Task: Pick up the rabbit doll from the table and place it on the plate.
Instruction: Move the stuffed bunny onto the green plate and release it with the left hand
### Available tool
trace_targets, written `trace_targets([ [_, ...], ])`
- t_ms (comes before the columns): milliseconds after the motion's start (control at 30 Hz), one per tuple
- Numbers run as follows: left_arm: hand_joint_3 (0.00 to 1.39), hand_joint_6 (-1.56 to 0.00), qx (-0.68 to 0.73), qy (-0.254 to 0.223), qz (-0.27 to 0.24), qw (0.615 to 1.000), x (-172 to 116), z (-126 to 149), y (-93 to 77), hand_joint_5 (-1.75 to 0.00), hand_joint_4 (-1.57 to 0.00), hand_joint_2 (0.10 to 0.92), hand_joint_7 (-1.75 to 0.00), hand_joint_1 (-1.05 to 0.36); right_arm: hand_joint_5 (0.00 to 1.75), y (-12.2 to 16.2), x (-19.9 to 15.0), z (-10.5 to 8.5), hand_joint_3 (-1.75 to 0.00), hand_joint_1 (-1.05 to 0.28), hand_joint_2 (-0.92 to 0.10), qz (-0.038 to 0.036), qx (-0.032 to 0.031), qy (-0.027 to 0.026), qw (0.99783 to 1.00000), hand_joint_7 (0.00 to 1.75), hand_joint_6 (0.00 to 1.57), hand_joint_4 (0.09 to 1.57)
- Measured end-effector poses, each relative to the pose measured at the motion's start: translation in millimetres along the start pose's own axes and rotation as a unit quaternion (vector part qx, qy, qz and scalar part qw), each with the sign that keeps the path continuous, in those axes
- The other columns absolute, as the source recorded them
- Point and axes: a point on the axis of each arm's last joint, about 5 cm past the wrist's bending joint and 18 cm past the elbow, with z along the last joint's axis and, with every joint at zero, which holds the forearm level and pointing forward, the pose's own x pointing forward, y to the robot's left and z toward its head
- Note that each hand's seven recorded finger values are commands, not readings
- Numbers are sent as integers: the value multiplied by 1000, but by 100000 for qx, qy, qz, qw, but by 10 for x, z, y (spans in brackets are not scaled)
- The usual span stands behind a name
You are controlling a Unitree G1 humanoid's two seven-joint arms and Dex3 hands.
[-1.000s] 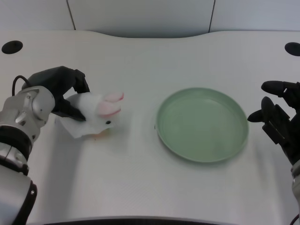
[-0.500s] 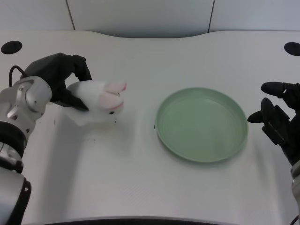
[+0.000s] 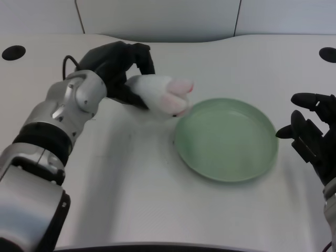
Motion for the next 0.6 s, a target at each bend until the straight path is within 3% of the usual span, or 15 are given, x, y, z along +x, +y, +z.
trace_targets([
  [133,9,-711,-942,-2342,-1113,99962,65,151,-92,-1746,-840,771,-1746,-134,1667,0,20,-30,-547,-309,-920,-196,127,840,99996,1432,346,439],
  [300,5,-719,-580,-4664,-2806,99850,118,303,-199,-1746,-850,764,-1746,-129,1663,35,18,-32,-569,-305,-921,86,401,668,99997,1432,339,418],
  [467,23,-722,-665,-5758,-2969,99788,153,403,-255,-1746,-853,801,-1746,-145,1664,31,5,-35,-567,-304,-921,104,503,624,99997,1430,333,395],
  [600,30,-707,-1690,-6588,-4950,99646,175,516,-394,-1746,-839,818,-1742,-160,1695,53,-9,-33,-568,-300,-921,385,1027,455,99993,1439,340,437],
])
